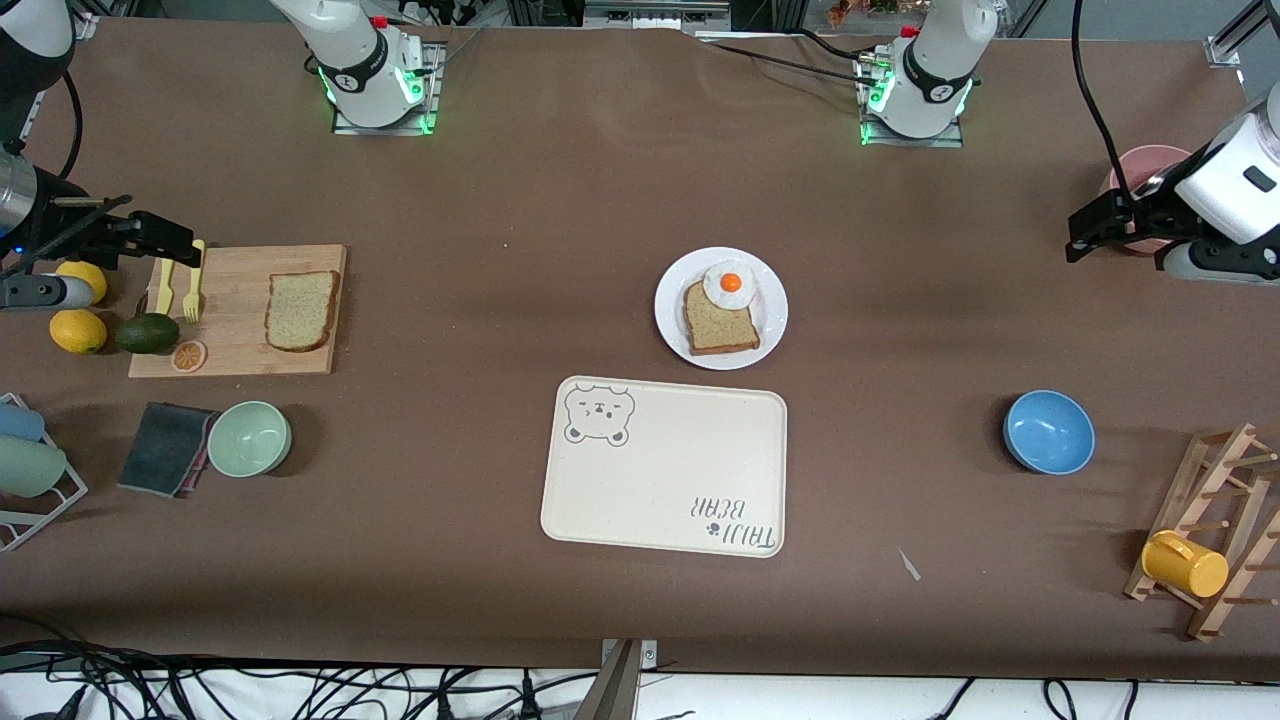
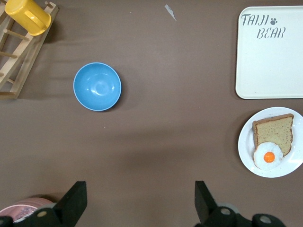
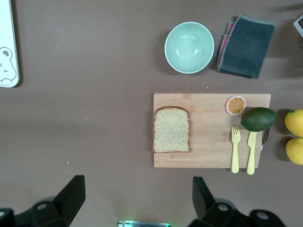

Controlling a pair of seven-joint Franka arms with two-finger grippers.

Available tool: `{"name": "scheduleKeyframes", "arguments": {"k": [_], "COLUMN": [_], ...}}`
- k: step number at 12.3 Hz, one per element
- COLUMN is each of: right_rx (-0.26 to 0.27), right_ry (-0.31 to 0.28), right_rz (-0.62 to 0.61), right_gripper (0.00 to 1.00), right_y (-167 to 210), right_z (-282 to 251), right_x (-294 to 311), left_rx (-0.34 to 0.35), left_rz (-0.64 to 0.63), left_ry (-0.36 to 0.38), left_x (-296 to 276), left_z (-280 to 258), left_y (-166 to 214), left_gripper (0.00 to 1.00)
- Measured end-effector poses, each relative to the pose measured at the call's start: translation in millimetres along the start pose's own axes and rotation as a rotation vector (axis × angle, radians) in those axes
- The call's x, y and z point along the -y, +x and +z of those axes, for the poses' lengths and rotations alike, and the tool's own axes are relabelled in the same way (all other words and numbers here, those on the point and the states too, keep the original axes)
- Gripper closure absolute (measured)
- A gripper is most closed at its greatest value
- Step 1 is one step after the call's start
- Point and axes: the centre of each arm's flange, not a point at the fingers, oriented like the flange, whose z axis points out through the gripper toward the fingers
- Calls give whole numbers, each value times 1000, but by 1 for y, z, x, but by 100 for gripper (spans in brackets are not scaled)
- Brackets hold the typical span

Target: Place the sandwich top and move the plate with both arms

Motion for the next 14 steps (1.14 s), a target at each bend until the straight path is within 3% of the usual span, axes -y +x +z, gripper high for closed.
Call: {"name": "scheduleKeyframes", "arguments": {"k": [14], "right_rx": [0], "right_ry": [-3], "right_rz": [-31], "right_gripper": [0], "right_y": [0], "right_z": [0], "right_x": [20], "left_rx": [0], "left_rz": [0], "left_ry": [0], "left_x": [0], "left_z": [0], "left_y": [0], "left_gripper": [0]}}
